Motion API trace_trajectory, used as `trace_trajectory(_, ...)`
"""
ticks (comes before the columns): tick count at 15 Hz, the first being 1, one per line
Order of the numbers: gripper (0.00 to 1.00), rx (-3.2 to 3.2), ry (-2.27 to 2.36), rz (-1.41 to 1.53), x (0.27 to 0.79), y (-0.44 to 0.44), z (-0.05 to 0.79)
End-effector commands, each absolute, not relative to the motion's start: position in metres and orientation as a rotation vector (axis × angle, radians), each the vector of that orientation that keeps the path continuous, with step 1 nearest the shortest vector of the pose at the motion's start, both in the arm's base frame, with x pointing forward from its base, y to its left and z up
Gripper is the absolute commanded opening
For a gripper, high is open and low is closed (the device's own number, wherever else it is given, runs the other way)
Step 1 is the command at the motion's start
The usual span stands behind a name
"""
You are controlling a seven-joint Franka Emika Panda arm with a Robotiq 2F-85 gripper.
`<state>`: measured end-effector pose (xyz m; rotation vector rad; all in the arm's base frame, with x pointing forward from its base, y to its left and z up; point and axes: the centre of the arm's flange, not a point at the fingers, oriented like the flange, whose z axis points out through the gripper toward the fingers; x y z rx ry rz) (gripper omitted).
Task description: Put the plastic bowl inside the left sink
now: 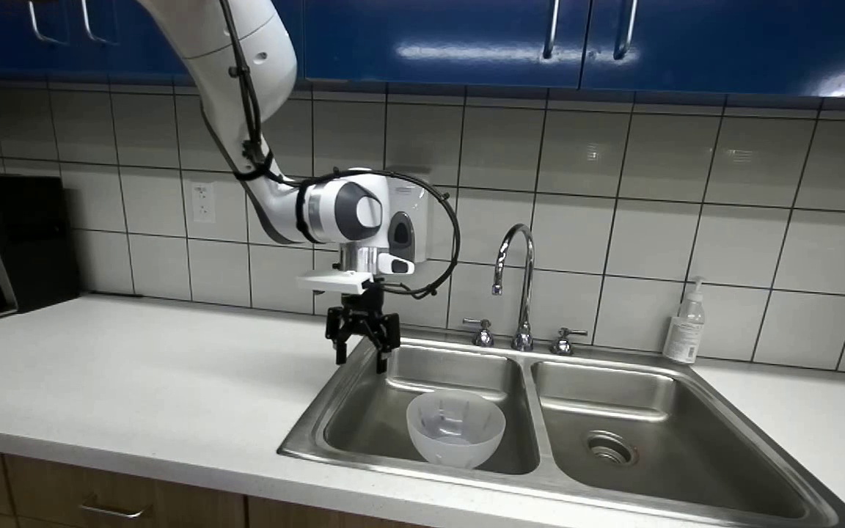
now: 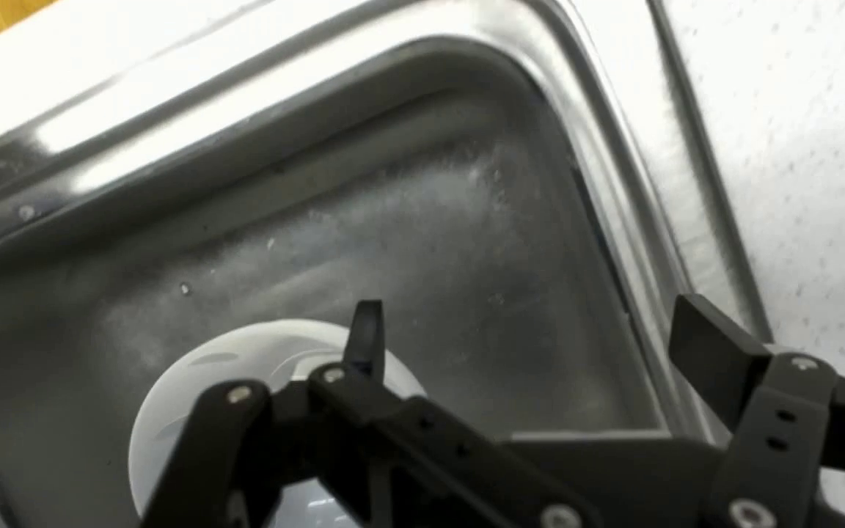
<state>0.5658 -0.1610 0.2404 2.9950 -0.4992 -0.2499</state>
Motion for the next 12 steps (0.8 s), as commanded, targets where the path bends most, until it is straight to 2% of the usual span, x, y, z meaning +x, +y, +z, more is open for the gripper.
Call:
trace_trajectory(1, 1.0, 3.013, -0.421, -0.236, 0.494, -0.11, 0.258)
trace_trajectory(7, 1.0, 3.017, -0.251, -0.271, 0.418, -0.027, 0.271)
trace_trajectory(8, 1.0, 3.022, -0.263, -0.318, 0.459, -0.053, 0.248)
trace_trajectory(12, 1.0, 3.024, -0.233, -0.307, 0.431, -0.031, 0.259)
